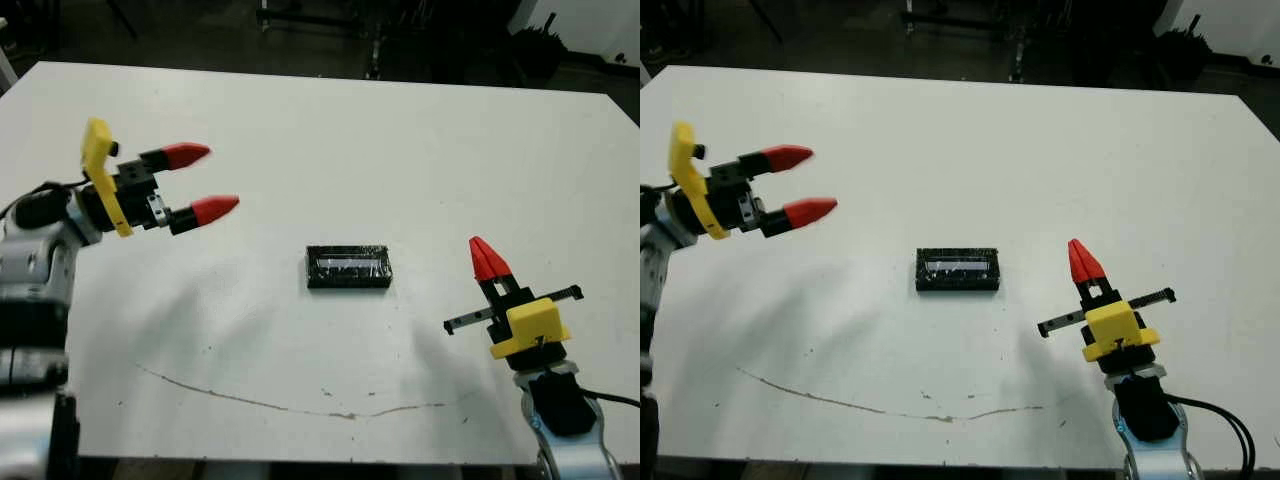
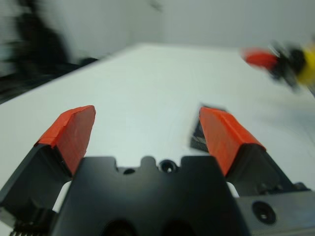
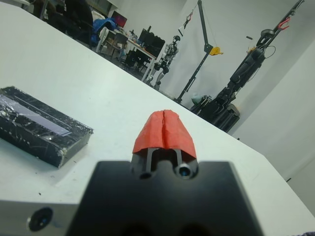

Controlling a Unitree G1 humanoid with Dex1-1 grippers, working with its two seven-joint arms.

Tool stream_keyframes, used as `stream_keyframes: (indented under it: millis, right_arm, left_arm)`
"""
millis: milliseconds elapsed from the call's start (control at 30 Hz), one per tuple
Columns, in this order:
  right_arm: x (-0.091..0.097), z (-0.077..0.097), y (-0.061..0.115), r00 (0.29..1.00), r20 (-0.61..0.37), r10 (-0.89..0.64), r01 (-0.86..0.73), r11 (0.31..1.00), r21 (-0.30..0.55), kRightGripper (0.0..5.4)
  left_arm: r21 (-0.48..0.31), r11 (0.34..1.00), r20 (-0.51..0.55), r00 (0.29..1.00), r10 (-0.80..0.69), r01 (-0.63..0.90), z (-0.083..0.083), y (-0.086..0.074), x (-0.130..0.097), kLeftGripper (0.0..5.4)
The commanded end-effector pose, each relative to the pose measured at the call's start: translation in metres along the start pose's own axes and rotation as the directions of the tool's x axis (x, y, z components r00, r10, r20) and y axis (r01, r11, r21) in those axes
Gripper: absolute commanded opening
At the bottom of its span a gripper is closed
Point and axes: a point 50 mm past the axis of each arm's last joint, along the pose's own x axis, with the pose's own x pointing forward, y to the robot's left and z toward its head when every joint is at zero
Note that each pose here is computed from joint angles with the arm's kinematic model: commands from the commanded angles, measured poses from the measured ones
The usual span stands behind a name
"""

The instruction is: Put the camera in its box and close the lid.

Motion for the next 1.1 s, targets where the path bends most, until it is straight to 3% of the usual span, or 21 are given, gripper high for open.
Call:
stream_keyframes:
  millis: [33,200,400,500,767,1100]
  right_arm:
    - [0.001,-0.003,-0.001,1.000,-0.004,-0.029,0.029,0.999,0.018,0.00]
    - [0.002,-0.007,-0.003,0.991,-0.029,-0.127,0.129,0.987,0.096,0.00]
    - [0.001,-0.009,-0.004,0.970,-0.100,-0.220,0.231,0.965,0.122,0.00]
    - [0.001,-0.009,-0.004,0.963,-0.124,-0.240,0.256,0.957,0.136,0.00]
    - [0.001,-0.008,-0.005,0.962,-0.117,-0.247,0.263,0.955,0.138,0.00]
    - [0.002,-0.005,-0.005,0.962,-0.120,-0.247,0.261,0.958,0.123,0.00]
  left_arm:
    - [-0.057,0.973,0.088,0.970,0.228,-0.224,-0.013,-0.025,-0.006,4.65]
    - [-0.086,0.951,0.172,0.936,0.308,-0.297,-0.029,-0.053,-0.008,3.95]
    - [-0.117,0.901,0.165,0.887,0.432,-0.417,-0.050,-0.080,-0.006,3.07]
    - [-0.124,0.887,0.146,0.876,0.459,-0.444,-0.053,-0.089,0.001,2.63]
    - [0.006,0.885,0.098,0.881,0.463,-0.465,-0.045,-0.099,0.013,1.42]
    - [0.009,0.849,0.044,0.848,0.528,-0.529,-0.046,-0.102,0.013,0.01]
